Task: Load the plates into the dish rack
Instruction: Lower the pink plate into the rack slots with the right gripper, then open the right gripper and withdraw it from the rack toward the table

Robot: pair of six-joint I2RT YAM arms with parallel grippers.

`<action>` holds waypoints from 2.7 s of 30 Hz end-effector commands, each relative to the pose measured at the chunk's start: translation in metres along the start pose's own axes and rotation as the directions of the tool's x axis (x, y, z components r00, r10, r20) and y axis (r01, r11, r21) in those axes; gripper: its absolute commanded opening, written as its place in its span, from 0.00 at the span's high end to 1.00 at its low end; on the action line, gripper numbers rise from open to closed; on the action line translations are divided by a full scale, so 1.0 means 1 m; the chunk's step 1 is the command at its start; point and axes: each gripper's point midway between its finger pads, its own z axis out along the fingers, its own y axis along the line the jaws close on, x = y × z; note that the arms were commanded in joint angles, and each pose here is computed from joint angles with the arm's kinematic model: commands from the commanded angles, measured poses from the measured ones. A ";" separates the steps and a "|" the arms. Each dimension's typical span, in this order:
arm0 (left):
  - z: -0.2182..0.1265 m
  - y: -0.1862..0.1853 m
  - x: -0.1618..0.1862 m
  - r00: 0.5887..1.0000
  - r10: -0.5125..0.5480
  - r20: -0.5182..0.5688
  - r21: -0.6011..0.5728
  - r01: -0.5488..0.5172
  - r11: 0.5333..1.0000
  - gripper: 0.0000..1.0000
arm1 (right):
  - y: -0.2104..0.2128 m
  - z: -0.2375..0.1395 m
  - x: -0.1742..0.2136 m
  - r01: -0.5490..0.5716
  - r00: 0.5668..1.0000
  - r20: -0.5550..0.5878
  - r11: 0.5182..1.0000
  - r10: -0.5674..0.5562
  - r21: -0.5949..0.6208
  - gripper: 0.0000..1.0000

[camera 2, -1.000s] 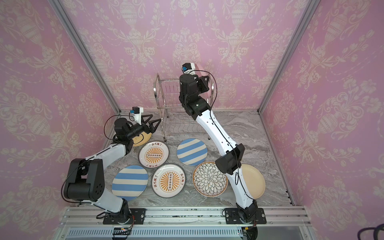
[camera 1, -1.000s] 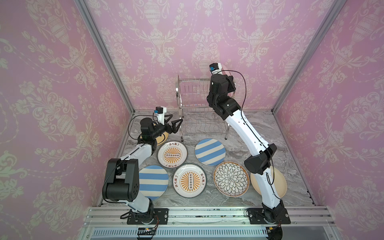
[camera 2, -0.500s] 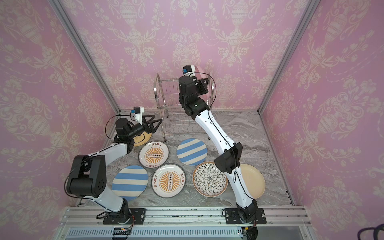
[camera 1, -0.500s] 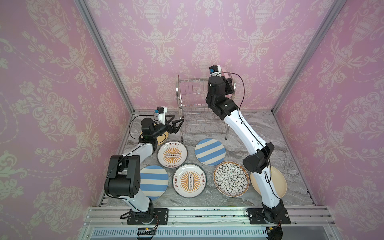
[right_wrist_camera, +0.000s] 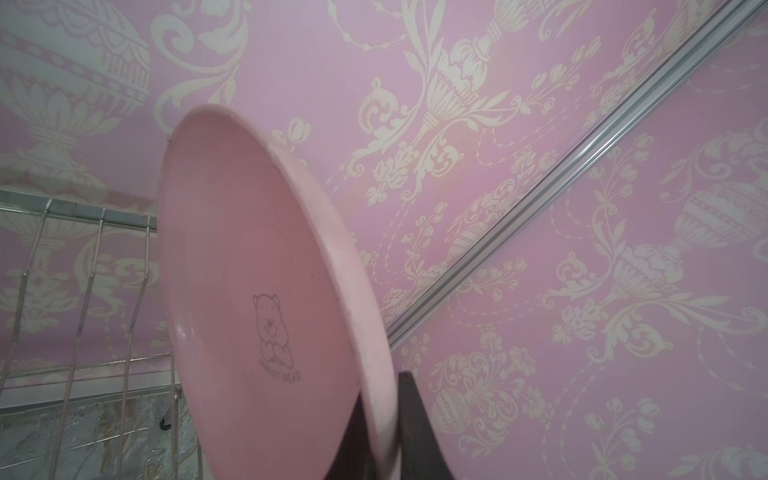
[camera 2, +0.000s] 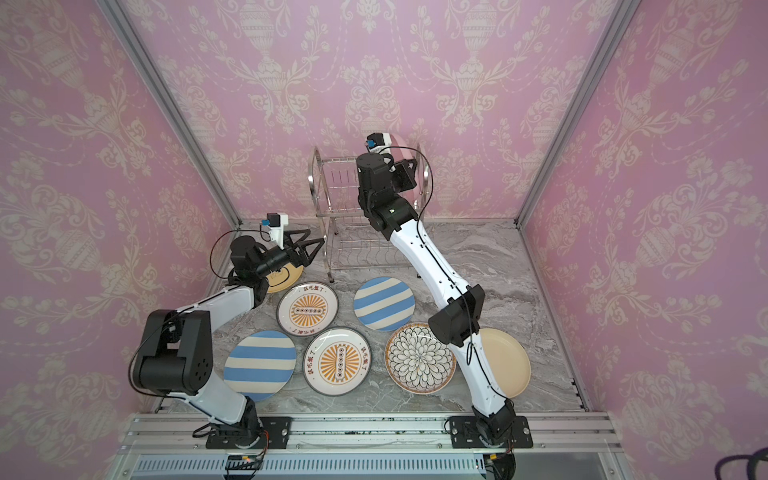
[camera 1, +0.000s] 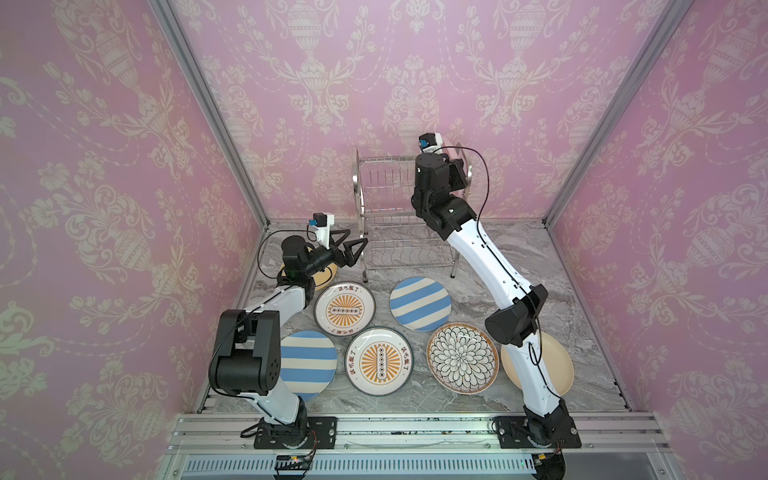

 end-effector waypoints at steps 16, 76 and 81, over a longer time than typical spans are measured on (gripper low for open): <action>-0.001 -0.003 -0.006 1.000 -0.001 0.018 0.036 0.001 0.999 0.01 | -0.051 0.001 -0.022 -0.131 0.991 0.034 0.985 0.127 0.114 1.00; 0.008 0.006 0.010 0.999 -0.025 -0.019 0.028 0.026 0.999 0.01 | -0.057 -0.008 -0.028 -0.142 0.989 0.054 0.989 0.140 0.040 0.31; 0.009 0.010 0.012 0.999 -0.032 -0.036 0.009 0.032 0.999 0.01 | -0.074 -0.020 -0.031 -0.171 0.983 0.059 0.984 0.173 -0.045 0.26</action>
